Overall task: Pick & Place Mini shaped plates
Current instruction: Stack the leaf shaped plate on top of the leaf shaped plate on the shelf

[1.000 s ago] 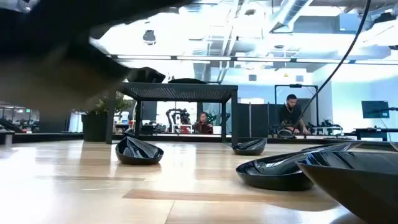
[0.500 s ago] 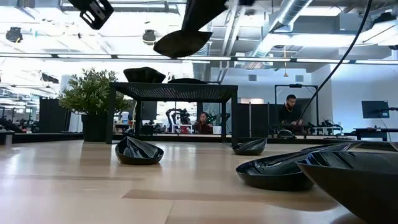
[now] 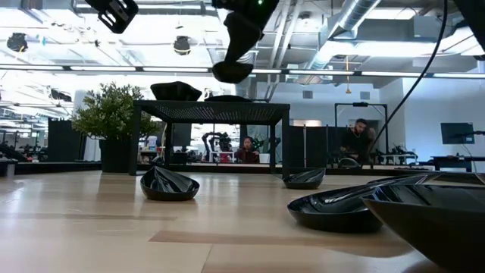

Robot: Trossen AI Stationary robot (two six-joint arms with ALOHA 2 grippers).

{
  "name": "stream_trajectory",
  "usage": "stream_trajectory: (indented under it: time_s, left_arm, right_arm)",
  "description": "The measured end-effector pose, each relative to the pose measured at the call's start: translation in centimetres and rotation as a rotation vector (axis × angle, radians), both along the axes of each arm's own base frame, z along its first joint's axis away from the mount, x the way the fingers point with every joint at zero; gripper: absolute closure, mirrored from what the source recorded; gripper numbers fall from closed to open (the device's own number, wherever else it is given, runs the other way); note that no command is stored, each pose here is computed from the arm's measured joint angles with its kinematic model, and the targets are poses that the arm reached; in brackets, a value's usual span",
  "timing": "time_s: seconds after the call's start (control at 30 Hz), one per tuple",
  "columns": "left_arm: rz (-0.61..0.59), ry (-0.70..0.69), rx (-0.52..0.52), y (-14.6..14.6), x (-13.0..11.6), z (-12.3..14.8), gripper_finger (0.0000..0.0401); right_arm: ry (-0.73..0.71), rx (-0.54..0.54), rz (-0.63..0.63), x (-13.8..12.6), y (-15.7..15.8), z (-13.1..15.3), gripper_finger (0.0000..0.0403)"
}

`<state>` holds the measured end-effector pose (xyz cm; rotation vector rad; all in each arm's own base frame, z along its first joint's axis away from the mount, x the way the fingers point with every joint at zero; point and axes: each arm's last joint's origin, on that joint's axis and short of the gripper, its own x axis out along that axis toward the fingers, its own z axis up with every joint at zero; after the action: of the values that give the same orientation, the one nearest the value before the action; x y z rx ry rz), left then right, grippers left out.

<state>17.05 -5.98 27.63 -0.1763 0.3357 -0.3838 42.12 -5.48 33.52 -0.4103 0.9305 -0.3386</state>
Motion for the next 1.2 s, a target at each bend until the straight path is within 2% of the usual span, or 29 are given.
stream_trajectory:
  time_s: [0.13,0.23,0.33,0.5,0.63,0.8,0.87,1.03,1.2]
  left_arm:
    - [0.0,0.0,0.0,0.0,0.0,0.0,0.0301]
    - [0.0,0.0,0.0,0.0,0.0,0.0,0.0301]
    - [0.0,0.0,0.0,0.0,0.0,0.0,0.0301]
    - [0.0,0.0,0.0,0.0,0.0,0.0,0.0301]
    - [0.0,0.0,0.0,0.0,0.0,0.0,0.0301]
    - [0.0,0.0,0.0,0.0,0.0,0.0,0.0301]
    - [0.0,0.001,0.0,0.0,0.0,0.0,0.0301]
    - [-0.001,0.001,-0.001,0.0,0.0,0.0,0.0301]
    - [0.001,0.002,-0.003,0.0,0.0,0.0,0.0301]
  right_arm:
    - [-0.043,0.046,0.004,0.1,-1.5,0.1,0.0396]
    - [-0.032,0.021,0.031,0.1,-1.8,0.2,0.0387]
    - [-0.026,0.01,0.037,0.1,-1.9,0.2,0.0365]
    - [-0.062,0.053,-0.013,0.2,-1.7,0.2,0.0325]
    - [-0.085,0.089,-0.016,0.4,-0.1,0.2,0.0306]
    - [-0.126,0.164,0.0,0.7,4.1,0.2,0.0302]
    - [-0.122,0.199,0.049,0.7,6.6,0.1,0.0303]
    - [0.014,0.317,0.292,-0.9,14.2,-0.5,0.0305]
    - [0.095,0.409,0.344,-3.6,21.3,-1.2,0.0305]
